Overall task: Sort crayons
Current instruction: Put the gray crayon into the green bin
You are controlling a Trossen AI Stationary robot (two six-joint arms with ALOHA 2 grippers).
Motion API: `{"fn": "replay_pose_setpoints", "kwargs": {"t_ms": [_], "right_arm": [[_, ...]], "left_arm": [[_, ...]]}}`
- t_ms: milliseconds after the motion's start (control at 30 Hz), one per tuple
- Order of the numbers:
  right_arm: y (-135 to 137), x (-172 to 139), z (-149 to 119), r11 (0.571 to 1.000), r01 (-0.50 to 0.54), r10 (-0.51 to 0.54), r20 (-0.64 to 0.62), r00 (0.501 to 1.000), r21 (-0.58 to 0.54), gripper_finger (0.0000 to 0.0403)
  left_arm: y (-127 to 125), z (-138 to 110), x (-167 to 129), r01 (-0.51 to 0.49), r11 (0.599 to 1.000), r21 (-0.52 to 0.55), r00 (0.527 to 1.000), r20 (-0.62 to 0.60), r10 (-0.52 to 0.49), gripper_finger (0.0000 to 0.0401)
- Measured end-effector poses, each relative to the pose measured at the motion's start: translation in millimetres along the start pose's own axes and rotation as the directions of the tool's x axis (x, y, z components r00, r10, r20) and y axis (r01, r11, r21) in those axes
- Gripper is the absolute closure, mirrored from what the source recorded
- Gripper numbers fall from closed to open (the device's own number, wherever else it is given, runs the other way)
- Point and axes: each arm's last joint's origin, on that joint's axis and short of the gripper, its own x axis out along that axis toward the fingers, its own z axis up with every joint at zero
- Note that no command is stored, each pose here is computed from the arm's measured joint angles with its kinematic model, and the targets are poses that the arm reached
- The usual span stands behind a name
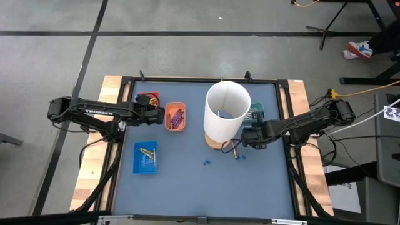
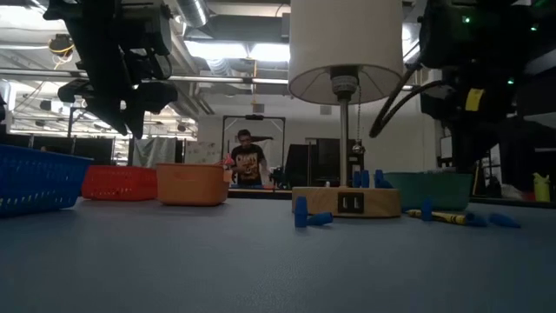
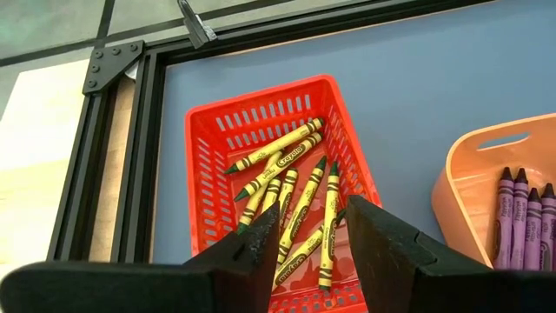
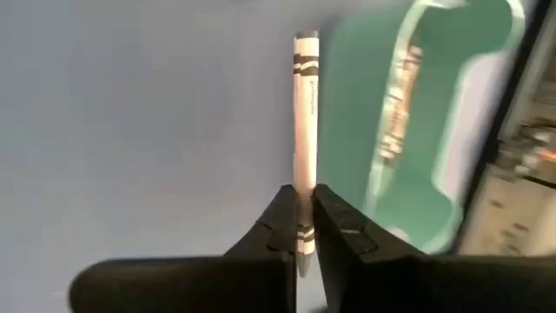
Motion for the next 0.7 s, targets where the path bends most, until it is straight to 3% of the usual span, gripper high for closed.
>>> {"fn": "replay_pose_setpoints", "kwargs": {"t_ms": [167, 700], "right_arm": [[-3.7, -0.4, -2.3, 0.993, 0.119, -0.120, -0.017, 0.993, -0.016, 0.0383], [-10.1, -2.0, -3.1, 0.945, 0.323, -0.324, -0.014, 0.946, -0.057, 0.0379]], "left_arm": [[-0.1, 0.0, 0.0, 0.000, 1.000, 0.000, 1.000, 0.000, 0.000, 0.0283], [-0.1, 0.0, 0.0, 0.000, 1.000, -0.001, 1.000, 0.000, 0.000, 0.0283]]}}
